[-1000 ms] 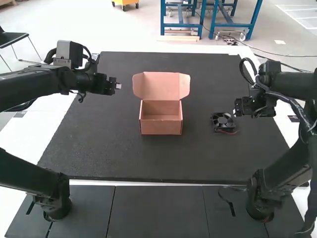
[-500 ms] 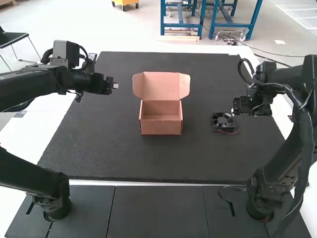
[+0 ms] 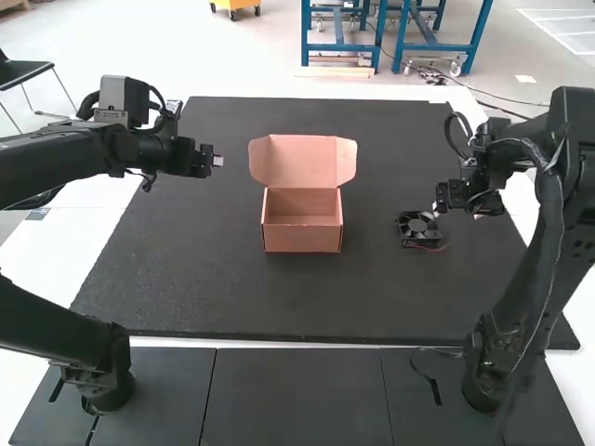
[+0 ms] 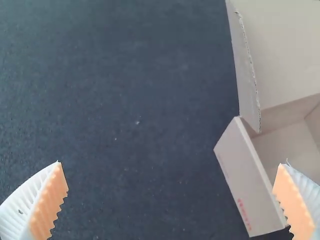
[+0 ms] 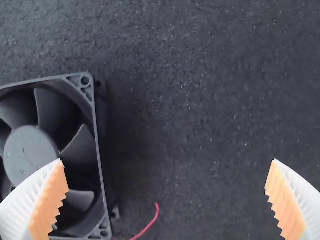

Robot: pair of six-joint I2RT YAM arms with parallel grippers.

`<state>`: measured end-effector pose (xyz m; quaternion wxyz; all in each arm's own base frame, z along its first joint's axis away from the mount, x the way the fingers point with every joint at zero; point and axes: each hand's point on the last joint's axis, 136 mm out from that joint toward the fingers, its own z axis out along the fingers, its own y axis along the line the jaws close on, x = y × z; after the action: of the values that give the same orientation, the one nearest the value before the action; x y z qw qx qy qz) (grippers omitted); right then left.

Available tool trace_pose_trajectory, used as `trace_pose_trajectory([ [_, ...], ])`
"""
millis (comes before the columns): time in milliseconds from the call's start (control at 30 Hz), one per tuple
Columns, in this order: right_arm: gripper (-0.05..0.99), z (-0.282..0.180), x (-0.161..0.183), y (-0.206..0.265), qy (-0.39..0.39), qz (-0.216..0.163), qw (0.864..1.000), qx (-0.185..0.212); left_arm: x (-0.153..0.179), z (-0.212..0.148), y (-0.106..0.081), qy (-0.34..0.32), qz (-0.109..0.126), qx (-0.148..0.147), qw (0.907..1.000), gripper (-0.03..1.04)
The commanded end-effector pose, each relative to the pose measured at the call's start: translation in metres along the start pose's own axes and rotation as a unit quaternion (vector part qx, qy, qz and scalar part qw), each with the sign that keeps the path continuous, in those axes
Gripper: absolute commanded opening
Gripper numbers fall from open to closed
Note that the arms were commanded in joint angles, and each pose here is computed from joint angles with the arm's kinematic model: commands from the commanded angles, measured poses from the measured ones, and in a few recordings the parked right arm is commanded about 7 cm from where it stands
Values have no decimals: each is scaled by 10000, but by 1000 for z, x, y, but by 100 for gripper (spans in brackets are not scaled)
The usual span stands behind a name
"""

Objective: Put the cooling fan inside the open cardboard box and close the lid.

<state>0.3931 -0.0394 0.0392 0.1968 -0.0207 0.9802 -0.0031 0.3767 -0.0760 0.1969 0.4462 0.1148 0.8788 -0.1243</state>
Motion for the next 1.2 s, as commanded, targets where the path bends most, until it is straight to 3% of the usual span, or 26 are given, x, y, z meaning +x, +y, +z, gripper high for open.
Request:
trace_pose_trajectory([
  [0,90,0,-16,-4,-130,105,9999,-34,-19,-7,-2,-242,106,40,9996,97],
  [933,90,30,9,5,901,122,9956,-205,-28,-9,-2,-355,133,58,9993,97],
  [1167,90,36,12,4,1026,125,9945,-192,-19,-10,-18,-174,108,502,9985,97],
])
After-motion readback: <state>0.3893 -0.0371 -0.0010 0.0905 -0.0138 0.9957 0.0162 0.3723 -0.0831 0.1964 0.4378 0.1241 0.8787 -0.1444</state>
